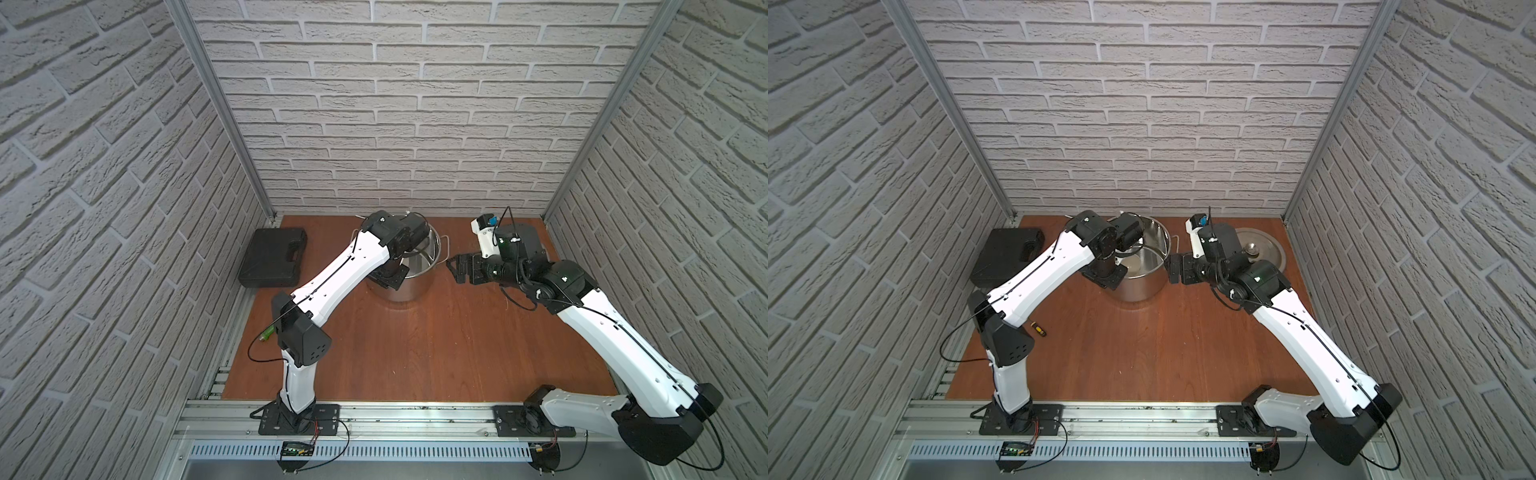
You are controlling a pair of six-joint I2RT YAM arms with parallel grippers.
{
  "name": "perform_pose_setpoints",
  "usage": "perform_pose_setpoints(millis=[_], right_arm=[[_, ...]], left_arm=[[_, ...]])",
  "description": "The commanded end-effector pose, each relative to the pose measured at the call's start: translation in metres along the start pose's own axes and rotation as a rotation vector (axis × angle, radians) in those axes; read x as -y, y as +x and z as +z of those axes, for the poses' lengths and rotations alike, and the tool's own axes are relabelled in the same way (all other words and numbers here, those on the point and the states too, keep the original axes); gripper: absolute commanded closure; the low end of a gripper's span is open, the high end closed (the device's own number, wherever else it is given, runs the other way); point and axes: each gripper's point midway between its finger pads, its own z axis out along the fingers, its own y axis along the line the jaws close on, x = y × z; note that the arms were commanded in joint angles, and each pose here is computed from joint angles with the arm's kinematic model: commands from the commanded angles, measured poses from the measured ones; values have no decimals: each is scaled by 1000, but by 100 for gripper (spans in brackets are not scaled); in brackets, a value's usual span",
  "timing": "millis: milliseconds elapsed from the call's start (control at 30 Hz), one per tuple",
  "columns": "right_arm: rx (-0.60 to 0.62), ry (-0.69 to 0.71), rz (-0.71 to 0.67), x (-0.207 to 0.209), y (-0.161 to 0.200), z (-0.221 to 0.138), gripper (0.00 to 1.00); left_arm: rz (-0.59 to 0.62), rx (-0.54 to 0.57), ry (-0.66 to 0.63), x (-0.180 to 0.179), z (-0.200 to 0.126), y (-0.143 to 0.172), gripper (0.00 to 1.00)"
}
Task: Stir the soup with a spoon
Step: Stir the soup in the pan with a stick.
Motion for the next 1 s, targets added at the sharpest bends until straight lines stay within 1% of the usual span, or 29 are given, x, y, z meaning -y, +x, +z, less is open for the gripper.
perform_pose_setpoints(millis=[0,167,267,400,567,667,733,833,967], right_arm=[[22,-23,19,-3,-4,3,3],[26,-23,20,-2,-2,0,3],[26,-18,18,-1,0,-3,3],[28,-9,13,2,0,-7,2],[39,13,3,6,0,-13,2],[41,19,-2,7,0,-15,2],[42,19,-2,8,0,-16,2],[43,18,-3,7,0,-16,2],[40,13,1,6,-1,-13,2]], left_arm=[[-56,-31,-76,-34,-2,8,100],[-53,-3,-122,-51,-2,-14,100],[-40,24,-126,-49,0,-33,100],[-30,64,-79,-32,2,-57,100],[9,95,11,6,2,-73,100],[39,77,38,25,4,-68,100],[54,54,35,30,4,-60,100],[64,28,14,28,-1,-44,100],[34,3,-21,12,-7,-21,100]])
